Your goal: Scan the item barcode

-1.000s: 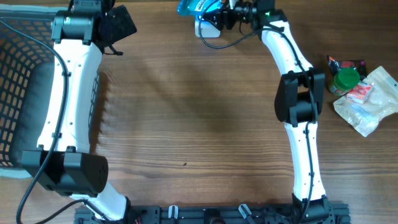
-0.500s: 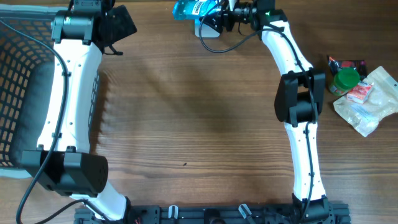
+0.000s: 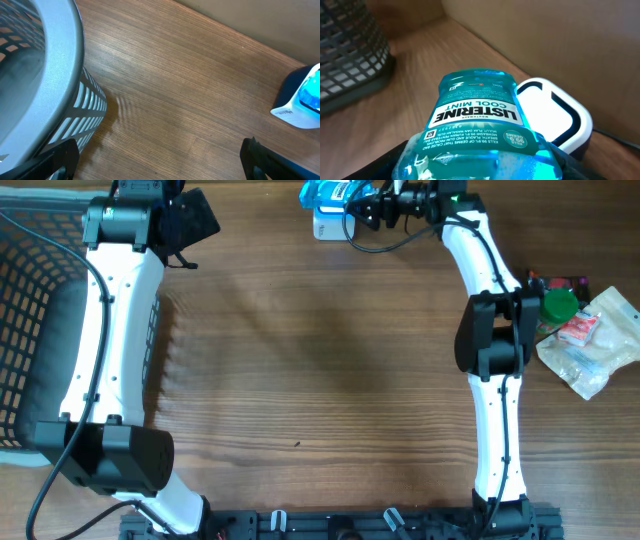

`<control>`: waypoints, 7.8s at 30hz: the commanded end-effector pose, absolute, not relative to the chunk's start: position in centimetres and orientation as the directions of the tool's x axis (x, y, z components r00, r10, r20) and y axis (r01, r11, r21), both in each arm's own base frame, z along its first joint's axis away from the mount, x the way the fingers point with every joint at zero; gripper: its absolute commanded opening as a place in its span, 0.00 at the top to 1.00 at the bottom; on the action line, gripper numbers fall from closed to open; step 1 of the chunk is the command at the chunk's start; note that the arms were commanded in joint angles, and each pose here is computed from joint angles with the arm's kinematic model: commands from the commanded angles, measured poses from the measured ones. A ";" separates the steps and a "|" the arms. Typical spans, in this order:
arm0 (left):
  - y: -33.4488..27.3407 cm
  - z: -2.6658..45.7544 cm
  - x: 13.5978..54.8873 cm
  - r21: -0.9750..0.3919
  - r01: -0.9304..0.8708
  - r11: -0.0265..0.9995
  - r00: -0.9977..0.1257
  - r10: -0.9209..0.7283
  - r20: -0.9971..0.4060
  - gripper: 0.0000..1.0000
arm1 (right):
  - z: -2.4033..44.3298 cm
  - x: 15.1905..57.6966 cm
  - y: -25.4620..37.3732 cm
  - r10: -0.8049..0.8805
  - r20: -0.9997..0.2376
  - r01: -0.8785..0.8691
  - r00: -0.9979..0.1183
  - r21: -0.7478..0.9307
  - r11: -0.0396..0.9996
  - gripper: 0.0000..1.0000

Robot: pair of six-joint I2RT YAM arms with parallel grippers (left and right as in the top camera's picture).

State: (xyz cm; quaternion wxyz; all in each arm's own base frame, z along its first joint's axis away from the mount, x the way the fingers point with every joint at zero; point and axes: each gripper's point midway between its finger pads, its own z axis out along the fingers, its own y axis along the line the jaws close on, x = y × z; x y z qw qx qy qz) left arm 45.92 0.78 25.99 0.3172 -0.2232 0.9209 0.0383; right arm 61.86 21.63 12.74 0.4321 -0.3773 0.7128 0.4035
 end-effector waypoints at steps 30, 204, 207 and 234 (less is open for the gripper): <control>0.8 26.3 45.7 -0.077 -0.430 0.899 -0.699 -0.386 -0.602 0.00 | 37.8 51.2 -6.0 -0.081 -0.790 0.213 -0.608 -0.261 0.941 0.28; -2.8 48.2 11.5 0.274 -0.026 0.961 0.547 0.243 -0.801 0.00 | 50.8 -3.3 -4.0 0.250 -0.730 0.073 0.636 0.380 0.922 0.00; -3.0 48.0 9.9 0.268 -0.036 0.963 0.566 0.241 -0.788 0.00 | 50.6 -3.1 -4.0 0.288 -0.719 0.052 0.633 0.410 0.911 0.00; -2.9 48.5 7.3 0.247 -0.050 0.968 0.611 0.225 -0.759 0.00 | 44.8 11.8 1.6 0.251 -0.842 -0.195 0.477 0.177 0.965 0.00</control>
